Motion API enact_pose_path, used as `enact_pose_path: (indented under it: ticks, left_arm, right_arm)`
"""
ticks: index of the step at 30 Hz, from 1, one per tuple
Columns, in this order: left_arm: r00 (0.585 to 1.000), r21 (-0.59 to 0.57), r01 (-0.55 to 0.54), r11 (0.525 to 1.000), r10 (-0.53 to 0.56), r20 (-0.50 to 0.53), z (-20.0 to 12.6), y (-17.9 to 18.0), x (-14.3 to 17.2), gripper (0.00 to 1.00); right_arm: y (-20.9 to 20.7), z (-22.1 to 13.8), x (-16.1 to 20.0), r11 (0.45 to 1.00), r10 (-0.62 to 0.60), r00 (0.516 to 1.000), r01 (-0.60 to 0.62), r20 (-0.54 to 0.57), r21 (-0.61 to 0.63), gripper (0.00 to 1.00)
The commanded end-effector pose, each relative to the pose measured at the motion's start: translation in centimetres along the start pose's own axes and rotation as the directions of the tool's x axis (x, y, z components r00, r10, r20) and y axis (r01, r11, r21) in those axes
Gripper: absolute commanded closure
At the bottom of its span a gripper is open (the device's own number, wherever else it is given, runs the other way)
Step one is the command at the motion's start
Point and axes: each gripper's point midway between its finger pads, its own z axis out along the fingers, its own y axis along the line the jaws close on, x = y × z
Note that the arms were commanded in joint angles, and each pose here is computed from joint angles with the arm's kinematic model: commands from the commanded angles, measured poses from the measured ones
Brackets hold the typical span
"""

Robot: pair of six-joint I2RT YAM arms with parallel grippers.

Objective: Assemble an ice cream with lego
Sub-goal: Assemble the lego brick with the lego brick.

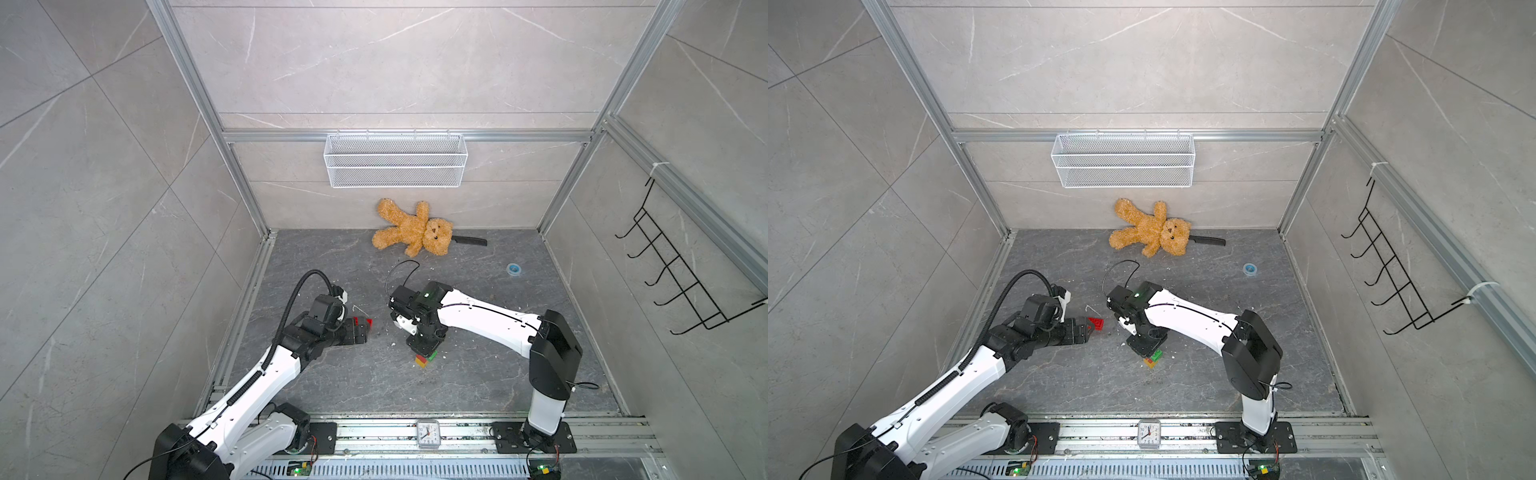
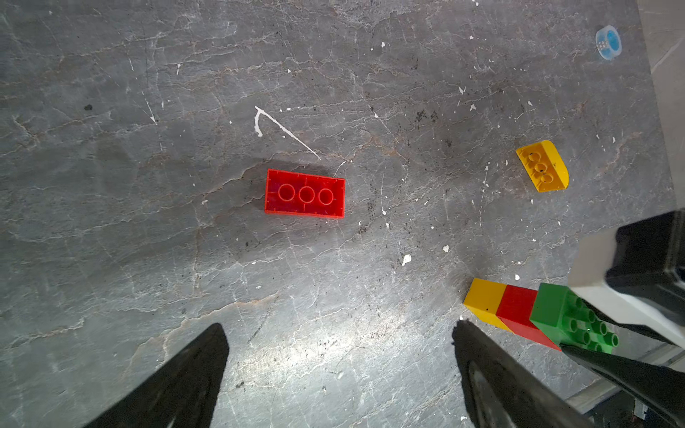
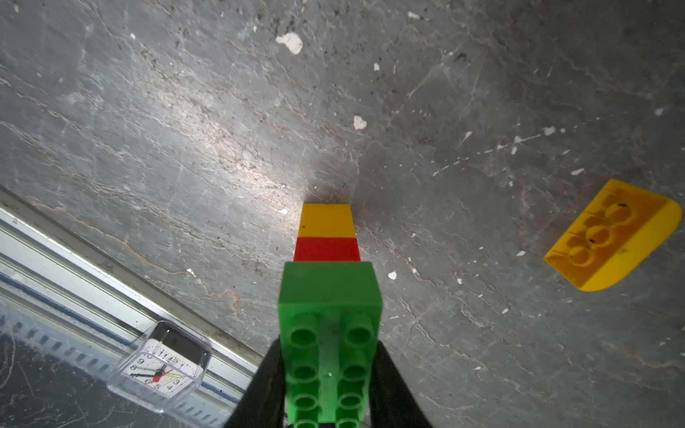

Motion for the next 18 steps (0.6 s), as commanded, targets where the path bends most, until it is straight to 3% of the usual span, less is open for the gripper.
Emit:
enact_pose_path:
  ticks: [1, 18]
  left_arm:
    - [0.999, -0.002, -0.002, 1.0, 0.002, 0.047, -1.3, -0.3, -1.4, 0.03]
    - [0.999, -0.014, 0.004, 1.0, -0.003, 0.047, -1.7, 0.0, -1.0, 0.03]
  right_arm:
    - [0.7, 4.2, 1.5, 0.999, -0.028, 0.989, 0.022, -0.146, -0.039, 1.0]
    - [1.3, 9.5, 2.8, 0.994, -0.001, 0.97, -0.025, -0.243, -0.105, 1.0]
